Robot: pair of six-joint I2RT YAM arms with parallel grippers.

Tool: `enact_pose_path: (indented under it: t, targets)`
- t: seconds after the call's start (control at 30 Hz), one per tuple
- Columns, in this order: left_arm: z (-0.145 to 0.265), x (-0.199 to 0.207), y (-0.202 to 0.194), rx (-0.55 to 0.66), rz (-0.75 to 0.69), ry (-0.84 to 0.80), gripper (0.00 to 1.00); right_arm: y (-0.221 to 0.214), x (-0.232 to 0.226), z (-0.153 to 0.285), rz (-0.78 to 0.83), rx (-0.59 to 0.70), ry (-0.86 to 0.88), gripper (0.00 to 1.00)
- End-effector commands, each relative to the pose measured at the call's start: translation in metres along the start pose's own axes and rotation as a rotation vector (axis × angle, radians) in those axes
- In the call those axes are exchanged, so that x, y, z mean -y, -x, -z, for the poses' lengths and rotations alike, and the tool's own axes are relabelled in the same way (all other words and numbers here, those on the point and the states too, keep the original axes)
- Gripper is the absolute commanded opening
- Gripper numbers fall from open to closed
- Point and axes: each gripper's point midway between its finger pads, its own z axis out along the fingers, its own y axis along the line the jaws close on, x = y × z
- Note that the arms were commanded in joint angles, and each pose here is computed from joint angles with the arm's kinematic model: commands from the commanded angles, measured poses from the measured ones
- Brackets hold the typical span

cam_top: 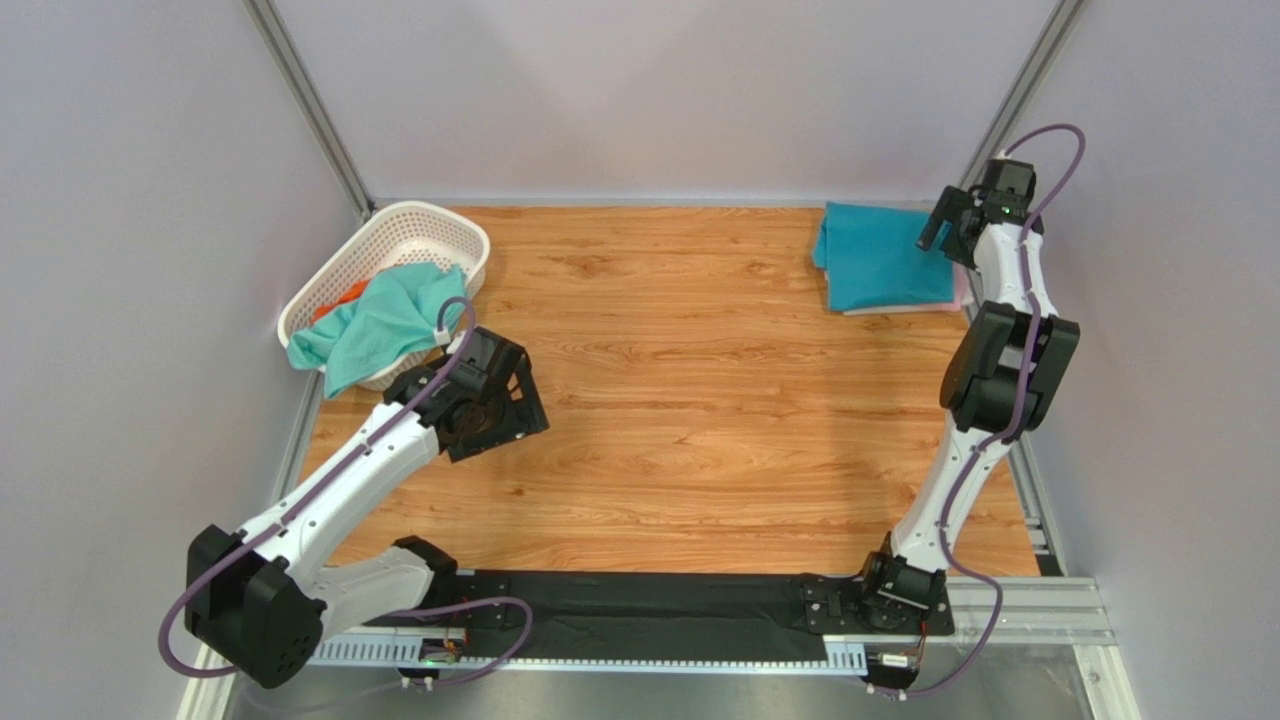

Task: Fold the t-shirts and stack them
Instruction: Neatly place the folded tshirt to the corner, then reset both grippers

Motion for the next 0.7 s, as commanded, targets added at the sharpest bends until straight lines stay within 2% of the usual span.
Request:
enact_pose_path:
  t: [0.0, 0.13, 0.2, 0.37, 0.43, 0.47, 0.6, 0.67]
  targets:
    - [0.020, 0.008, 0.020, 0.071, -0.003, -0.056, 1.00, 0.048, -0.019, 0.069, -0.033, 0.123, 0.084, 1.00]
    - [0.033, 0.006, 0.026, 0.112, -0.002, -0.072, 1.00, 0.054, -0.029, 0.125, -0.066, 0.174, 0.156, 1.00]
    - [0.043, 0.003, 0.031, 0.140, 0.001, -0.083, 1.00, 0.044, -0.030, 0.143, -0.077, 0.174, 0.167, 1.00]
    - [0.069, -0.002, 0.037, 0.216, 0.022, -0.149, 1.00, -0.014, -0.020, 0.209, -0.121, 0.198, 0.174, 1.00]
    - [0.074, -0.004, 0.036, 0.233, 0.024, -0.170, 1.00, -0.055, -0.016, 0.211, -0.133, 0.154, 0.177, 1.00]
    - [0.078, -0.007, 0.035, 0.255, 0.029, -0.183, 1.00, -0.059, -0.019, 0.236, -0.150, 0.202, 0.213, 1.00]
    - [0.082, -0.019, 0.031, 0.298, 0.040, -0.192, 1.00, -0.103, -0.024, 0.271, -0.161, 0.239, 0.326, 1.00]
    - [0.083, -0.025, 0.029, 0.319, 0.046, -0.195, 1.00, -0.137, -0.031, 0.272, -0.152, 0.188, 0.398, 1.00]
